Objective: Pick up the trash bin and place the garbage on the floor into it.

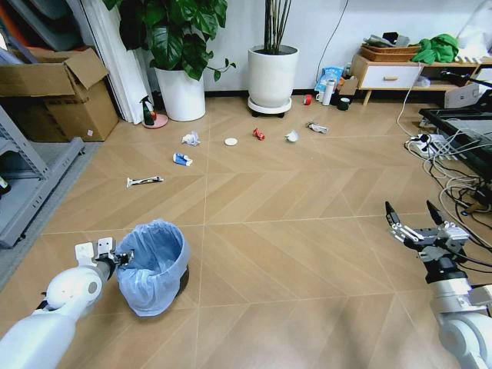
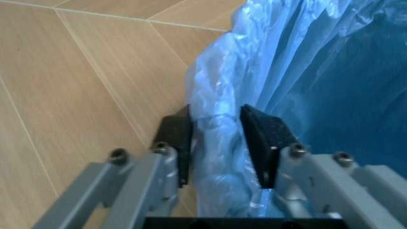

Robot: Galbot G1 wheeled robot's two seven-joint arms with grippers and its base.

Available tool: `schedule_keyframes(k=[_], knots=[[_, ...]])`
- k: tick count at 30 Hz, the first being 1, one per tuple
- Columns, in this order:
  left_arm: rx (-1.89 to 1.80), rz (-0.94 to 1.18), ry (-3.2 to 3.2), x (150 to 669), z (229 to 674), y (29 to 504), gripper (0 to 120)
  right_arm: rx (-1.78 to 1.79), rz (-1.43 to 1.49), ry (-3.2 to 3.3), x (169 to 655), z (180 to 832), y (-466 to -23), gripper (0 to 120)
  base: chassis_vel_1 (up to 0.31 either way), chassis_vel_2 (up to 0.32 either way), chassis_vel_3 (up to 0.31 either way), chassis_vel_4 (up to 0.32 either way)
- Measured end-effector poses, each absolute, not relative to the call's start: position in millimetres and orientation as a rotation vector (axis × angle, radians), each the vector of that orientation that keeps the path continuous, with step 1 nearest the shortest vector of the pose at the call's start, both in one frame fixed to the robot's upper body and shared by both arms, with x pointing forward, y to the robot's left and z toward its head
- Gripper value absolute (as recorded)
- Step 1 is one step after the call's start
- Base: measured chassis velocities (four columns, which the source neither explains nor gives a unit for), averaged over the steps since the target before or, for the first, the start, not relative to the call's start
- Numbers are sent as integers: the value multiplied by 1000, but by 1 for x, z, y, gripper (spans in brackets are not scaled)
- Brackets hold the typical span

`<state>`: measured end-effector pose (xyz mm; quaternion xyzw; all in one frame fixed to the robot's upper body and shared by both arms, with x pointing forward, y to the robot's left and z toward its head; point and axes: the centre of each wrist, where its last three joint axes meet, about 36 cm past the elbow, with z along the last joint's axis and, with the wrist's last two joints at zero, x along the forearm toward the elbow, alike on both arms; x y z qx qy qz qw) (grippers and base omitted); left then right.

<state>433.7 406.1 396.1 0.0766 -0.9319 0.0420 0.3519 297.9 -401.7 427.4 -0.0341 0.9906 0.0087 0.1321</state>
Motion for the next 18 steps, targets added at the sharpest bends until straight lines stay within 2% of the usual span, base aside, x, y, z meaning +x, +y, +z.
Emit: schedule_keyframes(k=[1,4,7,18], knots=[[200,112,-2410,432,396,407,22,-100,26,2876,298,427,-401,100,0,0,0,0],[198,119,-2408,429,396,408,15,-94,20,2878,297,427,-401,100,0,0,0,0],[191,127,-2408,427,397,407,1,-67,-1,2884,296,426,-400,100,0,0,0,0],[183,195,-2443,419,408,400,0,63,-114,2936,281,426,-400,100,0,0,0,0]])
